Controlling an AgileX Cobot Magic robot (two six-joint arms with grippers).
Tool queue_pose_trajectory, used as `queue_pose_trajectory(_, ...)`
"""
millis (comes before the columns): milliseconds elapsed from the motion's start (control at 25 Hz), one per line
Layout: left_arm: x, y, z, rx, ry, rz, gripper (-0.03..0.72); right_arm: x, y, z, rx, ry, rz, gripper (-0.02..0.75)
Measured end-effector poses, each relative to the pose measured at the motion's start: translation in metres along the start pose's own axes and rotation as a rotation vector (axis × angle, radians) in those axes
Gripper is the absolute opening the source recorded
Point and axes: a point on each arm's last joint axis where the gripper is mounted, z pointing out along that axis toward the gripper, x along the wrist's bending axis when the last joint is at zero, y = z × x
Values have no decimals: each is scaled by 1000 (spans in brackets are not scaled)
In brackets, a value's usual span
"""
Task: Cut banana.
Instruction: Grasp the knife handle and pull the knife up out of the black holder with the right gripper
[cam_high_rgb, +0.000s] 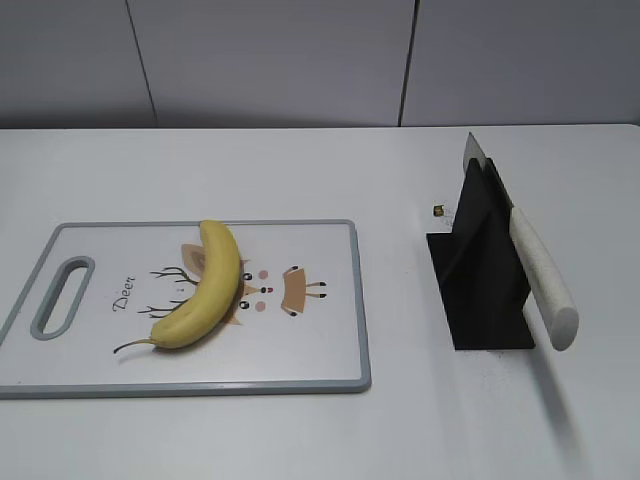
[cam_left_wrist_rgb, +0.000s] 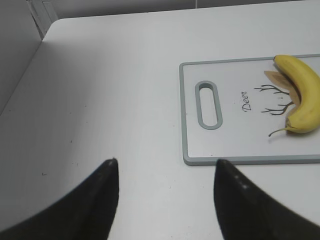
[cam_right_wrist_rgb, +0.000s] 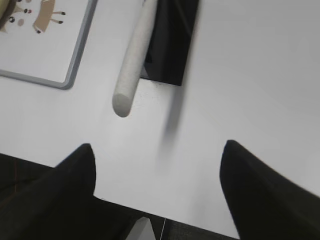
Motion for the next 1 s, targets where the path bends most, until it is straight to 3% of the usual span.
queue_pose_trajectory(160,0,0,0,0,0,0,587,14,12,13,64,27,-19,582)
queue_pose_trajectory(560,0,0,0,0,0,0,586,26,53,64,235,-20,33,582)
queue_pose_trajectory(840,0,0,0,0,0,0,569,26,56,110,377,-71,77,582)
queue_pose_trajectory(1000,0,0,0,0,0,0,568,26,58,129,389,-78,81,582)
